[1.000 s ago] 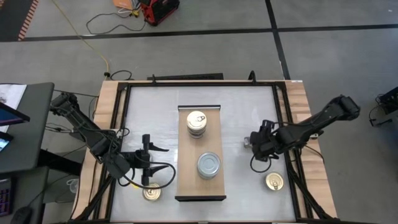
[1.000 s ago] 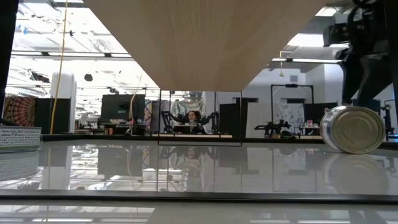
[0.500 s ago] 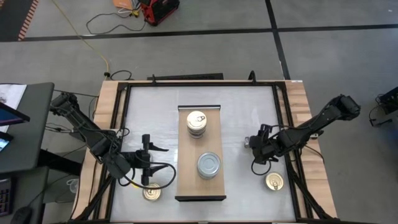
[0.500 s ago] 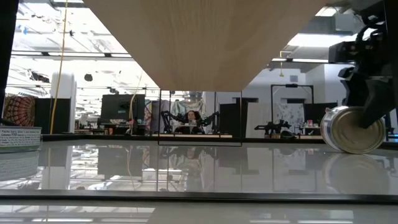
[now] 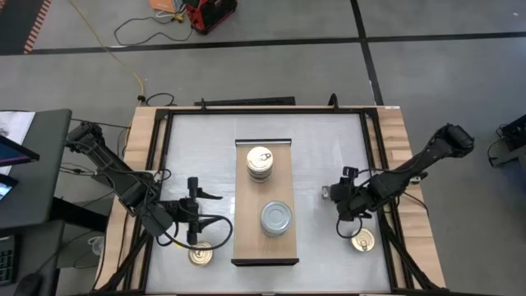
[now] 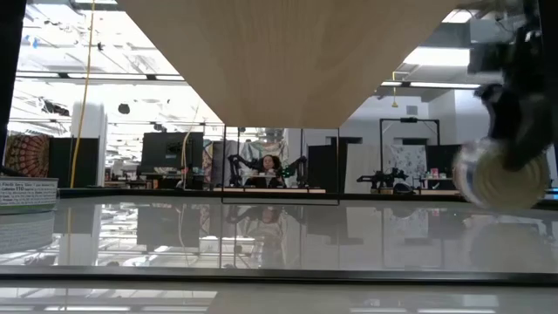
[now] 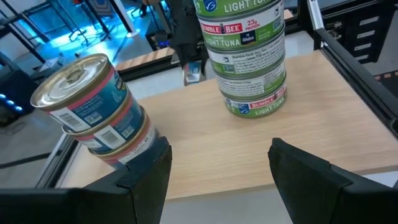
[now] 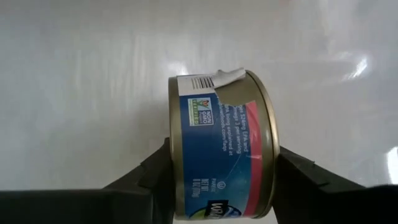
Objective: Stack canned seafood by type on shelf
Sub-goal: Stack the blue tuna can on top of the stacked blue tuna cans on the shelf
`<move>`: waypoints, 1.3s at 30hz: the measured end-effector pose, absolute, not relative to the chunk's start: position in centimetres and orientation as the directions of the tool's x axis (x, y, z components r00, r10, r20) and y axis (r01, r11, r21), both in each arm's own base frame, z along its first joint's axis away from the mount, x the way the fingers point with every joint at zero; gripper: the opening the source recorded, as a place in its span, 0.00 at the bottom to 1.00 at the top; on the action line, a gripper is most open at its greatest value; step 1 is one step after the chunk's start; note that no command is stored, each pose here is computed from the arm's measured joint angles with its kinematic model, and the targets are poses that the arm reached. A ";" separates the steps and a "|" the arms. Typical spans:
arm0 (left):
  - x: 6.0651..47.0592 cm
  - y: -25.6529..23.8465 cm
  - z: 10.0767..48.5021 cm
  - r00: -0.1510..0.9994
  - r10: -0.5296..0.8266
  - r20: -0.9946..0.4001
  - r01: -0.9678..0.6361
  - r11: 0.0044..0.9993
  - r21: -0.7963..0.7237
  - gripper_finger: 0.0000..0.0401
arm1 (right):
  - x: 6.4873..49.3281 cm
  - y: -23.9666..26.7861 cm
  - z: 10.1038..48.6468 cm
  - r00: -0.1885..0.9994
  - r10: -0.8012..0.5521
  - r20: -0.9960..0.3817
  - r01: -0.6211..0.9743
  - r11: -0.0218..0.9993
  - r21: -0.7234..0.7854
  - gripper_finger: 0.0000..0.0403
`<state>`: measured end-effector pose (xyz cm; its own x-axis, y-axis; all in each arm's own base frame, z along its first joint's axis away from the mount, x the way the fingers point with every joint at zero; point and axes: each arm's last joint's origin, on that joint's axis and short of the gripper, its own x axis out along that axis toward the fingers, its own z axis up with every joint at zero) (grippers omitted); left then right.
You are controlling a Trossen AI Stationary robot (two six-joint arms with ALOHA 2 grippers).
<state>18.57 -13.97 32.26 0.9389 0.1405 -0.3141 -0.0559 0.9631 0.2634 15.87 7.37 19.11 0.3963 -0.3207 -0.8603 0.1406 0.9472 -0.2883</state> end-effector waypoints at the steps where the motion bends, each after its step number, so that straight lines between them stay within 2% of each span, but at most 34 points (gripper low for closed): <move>1: 18.6 -14.0 32.3 0.939 0.144 -0.313 -0.057 0.961 0.272 0.64 | 16.1 7.6 19.9 0.424 -0.337 -0.840 0.138 0.941 -0.308 0.53; 7: 19.0 -13.5 32.6 0.942 0.185 -0.279 -0.092 0.945 0.315 0.64 | 17.5 8.7 26.0 0.594 -0.449 -0.667 0.113 0.868 -0.483 0.53; 12: 19.8 -12.7 32.7 0.946 0.119 -0.302 -0.035 0.963 0.269 0.64 | 18.0 9.3 30.0 0.680 -0.503 -0.533 0.076 0.771 -0.632 0.53; 15: 20.5 -12.2 31.9 0.960 0.075 -0.269 -0.014 0.975 0.223 0.64 | 18.2 9.9 31.4 0.707 -0.540 -0.457 0.057 0.688 -0.724 0.53; 20: 20.7 -10.5 29.7 0.981 -0.022 -0.194 0.047 0.990 0.129 0.64 | 19.0 10.4 32.7 0.706 -0.639 -0.304 0.071 0.491 -0.868 0.53; 24: 19.6 -8.8 29.4 0.997 -0.029 -0.076 0.036 0.995 0.090 0.64 | 20.0 10.8 33.4 0.718 -0.652 -0.244 0.084 0.428 -0.900 0.55; 31: 16.8 -4.6 30.2 0.984 0.096 0.149 -0.098 0.995 0.009 0.64 | 22.2 11.4 34.7 0.725 -0.672 -0.150 0.053 0.272 -0.961 0.54; 37: 15.9 -2.1 30.7 0.957 0.222 0.185 -0.192 0.967 -0.167 0.64 | 24.9 11.1 35.3 0.705 -0.703 -0.095 -0.007 0.126 -0.992 0.55; 39: 16.0 -1.8 30.6 0.953 0.242 0.181 -0.208 0.960 -0.188 0.64 | 25.8 11.0 35.3 0.716 -0.693 -0.085 -0.011 0.110 -0.994 0.54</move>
<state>16.03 -1.75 30.61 0.9533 0.2418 0.1812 -0.2079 0.9600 -0.1875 25.80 10.97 35.35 0.7162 -0.6927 -0.0850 -0.0111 0.1105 -0.9938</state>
